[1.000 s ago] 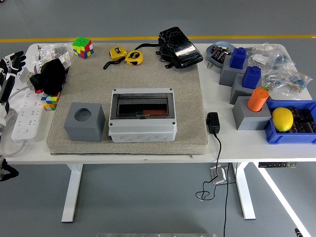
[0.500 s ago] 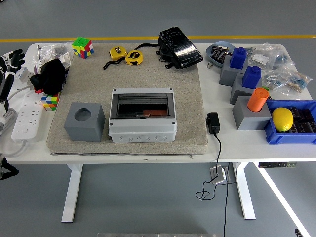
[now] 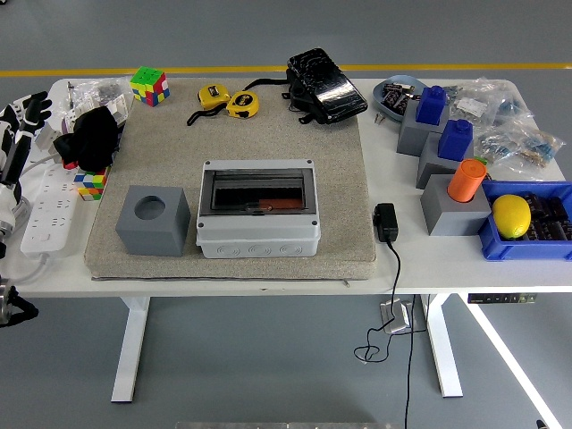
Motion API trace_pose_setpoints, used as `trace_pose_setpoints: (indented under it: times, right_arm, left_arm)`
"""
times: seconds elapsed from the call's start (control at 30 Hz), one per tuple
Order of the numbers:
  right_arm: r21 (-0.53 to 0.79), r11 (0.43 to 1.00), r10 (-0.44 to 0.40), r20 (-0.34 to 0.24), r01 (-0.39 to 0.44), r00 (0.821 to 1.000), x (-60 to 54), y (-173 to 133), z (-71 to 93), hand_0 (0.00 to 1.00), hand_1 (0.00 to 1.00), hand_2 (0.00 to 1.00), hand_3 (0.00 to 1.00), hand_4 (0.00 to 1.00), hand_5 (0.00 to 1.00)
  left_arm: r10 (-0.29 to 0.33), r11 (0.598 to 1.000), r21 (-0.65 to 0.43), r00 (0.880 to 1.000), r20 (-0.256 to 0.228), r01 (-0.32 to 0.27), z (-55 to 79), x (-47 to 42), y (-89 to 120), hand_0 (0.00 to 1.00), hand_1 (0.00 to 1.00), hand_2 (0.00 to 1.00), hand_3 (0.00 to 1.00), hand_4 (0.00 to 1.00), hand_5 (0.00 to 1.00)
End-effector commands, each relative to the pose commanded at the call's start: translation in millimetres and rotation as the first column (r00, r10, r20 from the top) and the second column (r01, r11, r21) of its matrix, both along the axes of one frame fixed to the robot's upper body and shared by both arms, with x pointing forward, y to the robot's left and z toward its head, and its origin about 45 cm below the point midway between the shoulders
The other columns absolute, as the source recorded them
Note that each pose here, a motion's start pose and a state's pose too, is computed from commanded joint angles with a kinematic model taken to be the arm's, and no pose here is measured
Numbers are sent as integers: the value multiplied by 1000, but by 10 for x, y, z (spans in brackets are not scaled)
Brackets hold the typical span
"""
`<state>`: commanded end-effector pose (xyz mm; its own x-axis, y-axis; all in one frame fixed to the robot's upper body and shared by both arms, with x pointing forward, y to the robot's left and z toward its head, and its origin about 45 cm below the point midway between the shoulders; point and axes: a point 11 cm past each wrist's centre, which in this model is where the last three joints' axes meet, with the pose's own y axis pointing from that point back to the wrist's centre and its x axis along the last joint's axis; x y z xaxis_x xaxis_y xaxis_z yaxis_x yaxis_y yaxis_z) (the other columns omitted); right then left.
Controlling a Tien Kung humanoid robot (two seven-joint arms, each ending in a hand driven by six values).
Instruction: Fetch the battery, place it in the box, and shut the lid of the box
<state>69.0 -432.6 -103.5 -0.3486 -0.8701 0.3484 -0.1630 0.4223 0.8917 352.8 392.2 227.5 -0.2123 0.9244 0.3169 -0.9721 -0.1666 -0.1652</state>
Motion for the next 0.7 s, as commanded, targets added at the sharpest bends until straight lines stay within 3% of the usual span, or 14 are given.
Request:
trace_pose_setpoints:
  times: [0.23,0.7]
  right_arm:
    - [-9,1000,17,28,-17,999,53,6,9,817,776,757,793,998,998]
    - [-7,1000,12,19,-12,1000,41,0,8,820,774,758,794,998,998]
  left_arm:
    - [-1,1000,-1,1000,-1,1,-5,3,-4,816,811,814,806,998,998]
    - [-5,1000,6,1000,-9,5,-21,-2,-10,816,809,809,801,998,998]
